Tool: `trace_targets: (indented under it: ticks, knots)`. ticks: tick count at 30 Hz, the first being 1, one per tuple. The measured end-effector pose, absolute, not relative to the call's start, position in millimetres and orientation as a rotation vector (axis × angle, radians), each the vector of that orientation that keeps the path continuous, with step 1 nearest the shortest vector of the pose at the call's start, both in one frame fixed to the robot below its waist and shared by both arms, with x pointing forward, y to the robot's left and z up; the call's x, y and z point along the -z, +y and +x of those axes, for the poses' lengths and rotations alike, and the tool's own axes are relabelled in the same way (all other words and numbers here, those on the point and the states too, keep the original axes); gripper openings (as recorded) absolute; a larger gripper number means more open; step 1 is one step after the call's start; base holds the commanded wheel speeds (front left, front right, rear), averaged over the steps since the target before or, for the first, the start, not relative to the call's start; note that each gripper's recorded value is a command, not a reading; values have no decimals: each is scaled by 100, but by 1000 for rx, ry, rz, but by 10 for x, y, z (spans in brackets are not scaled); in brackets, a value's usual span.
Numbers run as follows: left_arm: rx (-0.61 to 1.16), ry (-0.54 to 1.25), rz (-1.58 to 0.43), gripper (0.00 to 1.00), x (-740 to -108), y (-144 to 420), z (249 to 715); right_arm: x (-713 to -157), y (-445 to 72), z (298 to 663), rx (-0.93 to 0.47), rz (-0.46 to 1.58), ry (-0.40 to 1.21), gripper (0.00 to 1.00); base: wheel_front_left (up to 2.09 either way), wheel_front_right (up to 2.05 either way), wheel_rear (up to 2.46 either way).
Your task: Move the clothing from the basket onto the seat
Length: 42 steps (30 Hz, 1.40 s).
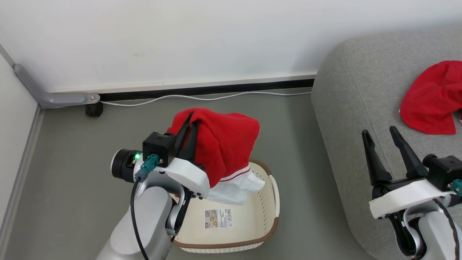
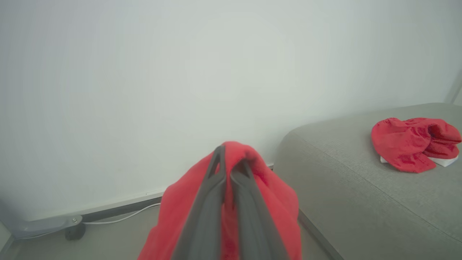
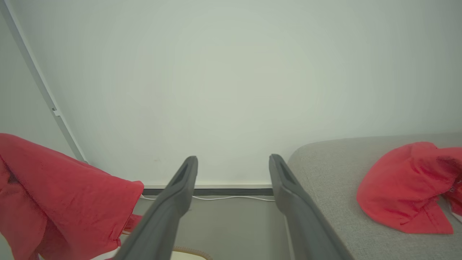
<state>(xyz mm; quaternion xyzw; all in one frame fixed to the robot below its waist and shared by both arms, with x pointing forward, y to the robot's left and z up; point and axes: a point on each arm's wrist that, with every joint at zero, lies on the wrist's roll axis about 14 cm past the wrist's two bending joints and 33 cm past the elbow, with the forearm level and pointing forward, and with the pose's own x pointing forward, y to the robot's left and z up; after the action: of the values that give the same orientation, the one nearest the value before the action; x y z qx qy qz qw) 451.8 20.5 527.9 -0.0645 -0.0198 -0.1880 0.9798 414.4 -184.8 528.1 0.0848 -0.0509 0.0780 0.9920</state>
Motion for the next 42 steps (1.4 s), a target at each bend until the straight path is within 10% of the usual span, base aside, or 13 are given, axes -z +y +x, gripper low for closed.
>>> trace_targets:
  ticks: [29,42]
  knots:
    - [544,-430,-100,0,-6748,-122,4406,-5135,-1738,4038,-162,182,-63,100,0,0,0]
    - [567,-420,-101,0,-6697,-221,4412,-5772,-1138,4099,-400,139,-231,100,0,0,0]
